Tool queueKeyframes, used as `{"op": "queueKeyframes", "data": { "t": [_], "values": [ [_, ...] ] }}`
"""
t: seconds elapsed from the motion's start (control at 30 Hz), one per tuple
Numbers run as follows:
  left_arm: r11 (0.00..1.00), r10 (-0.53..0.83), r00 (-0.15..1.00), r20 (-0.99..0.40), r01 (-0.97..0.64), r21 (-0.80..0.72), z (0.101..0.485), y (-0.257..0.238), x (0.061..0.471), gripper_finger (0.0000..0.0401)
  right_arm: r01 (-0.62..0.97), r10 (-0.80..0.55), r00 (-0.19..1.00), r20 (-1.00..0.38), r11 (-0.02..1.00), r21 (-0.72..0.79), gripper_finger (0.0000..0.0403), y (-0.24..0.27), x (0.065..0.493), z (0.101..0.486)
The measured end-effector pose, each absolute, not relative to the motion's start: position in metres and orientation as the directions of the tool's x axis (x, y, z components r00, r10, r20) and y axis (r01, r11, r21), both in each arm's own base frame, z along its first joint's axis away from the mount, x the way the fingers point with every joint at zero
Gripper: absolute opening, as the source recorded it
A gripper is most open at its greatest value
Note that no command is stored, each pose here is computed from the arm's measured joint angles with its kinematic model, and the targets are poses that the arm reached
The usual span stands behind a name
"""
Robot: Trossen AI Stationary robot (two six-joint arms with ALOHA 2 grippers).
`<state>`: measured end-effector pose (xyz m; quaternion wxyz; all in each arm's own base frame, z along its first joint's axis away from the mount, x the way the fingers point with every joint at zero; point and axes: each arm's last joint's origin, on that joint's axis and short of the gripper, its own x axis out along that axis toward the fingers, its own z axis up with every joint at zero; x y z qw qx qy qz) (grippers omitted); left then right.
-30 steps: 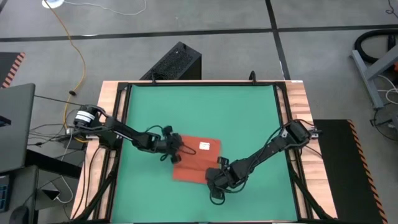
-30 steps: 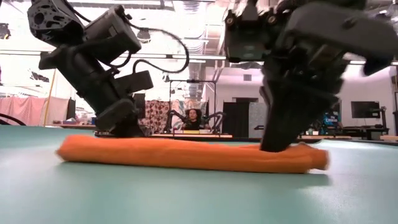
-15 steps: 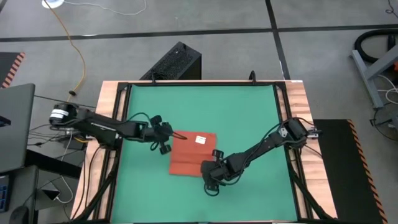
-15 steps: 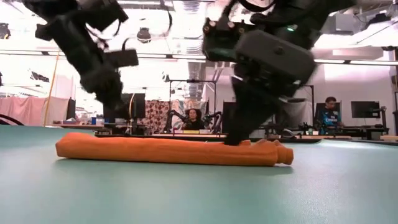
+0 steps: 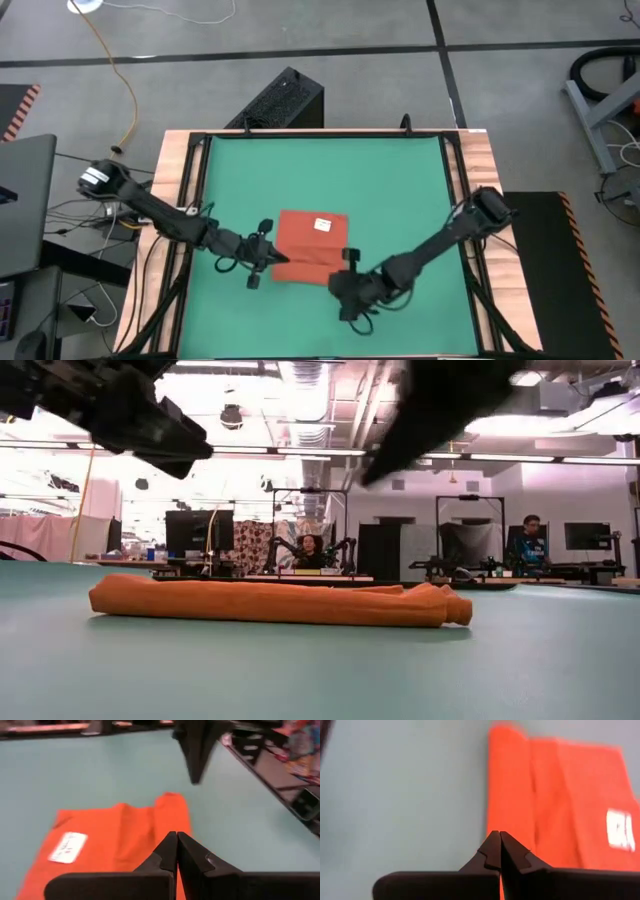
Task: Roll towel
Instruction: Roll the orange towel
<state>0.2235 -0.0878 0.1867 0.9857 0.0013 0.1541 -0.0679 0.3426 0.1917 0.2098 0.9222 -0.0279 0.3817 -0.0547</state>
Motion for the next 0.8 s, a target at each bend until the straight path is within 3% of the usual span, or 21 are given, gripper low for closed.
{"op": "queueKeyframes", "data": {
  "t": [0.13, 0.3, 0.57, 0.8],
  "values": [
    [0.975, -0.217, 0.919, -0.330, 0.217, -0.037, 0.178, -0.092, 0.226, 0.0000, 0.141, -0.200, 0.642, -0.740, 0.980, -0.143, 0.0018, 0.207, 0.318, 0.189],
    [0.963, -0.258, 0.885, -0.387, 0.267, -0.032, 0.158, -0.097, 0.233, 0.0000, 0.294, -0.323, 0.712, -0.624, 0.943, -0.153, 0.0015, 0.214, 0.298, 0.164],
    [0.956, -0.281, 0.864, -0.417, 0.290, -0.045, 0.129, -0.105, 0.244, 0.0000, 0.327, -0.353, 0.704, -0.616, 0.931, -0.160, 0.0015, 0.202, 0.300, 0.155],
    [0.972, -0.231, 0.841, -0.489, 0.218, -0.083, 0.109, -0.104, 0.246, 0.0000, 0.336, -0.344, 0.720, -0.603, 0.933, -0.131, 0.0015, 0.190, 0.297, 0.137]
  ]
}}
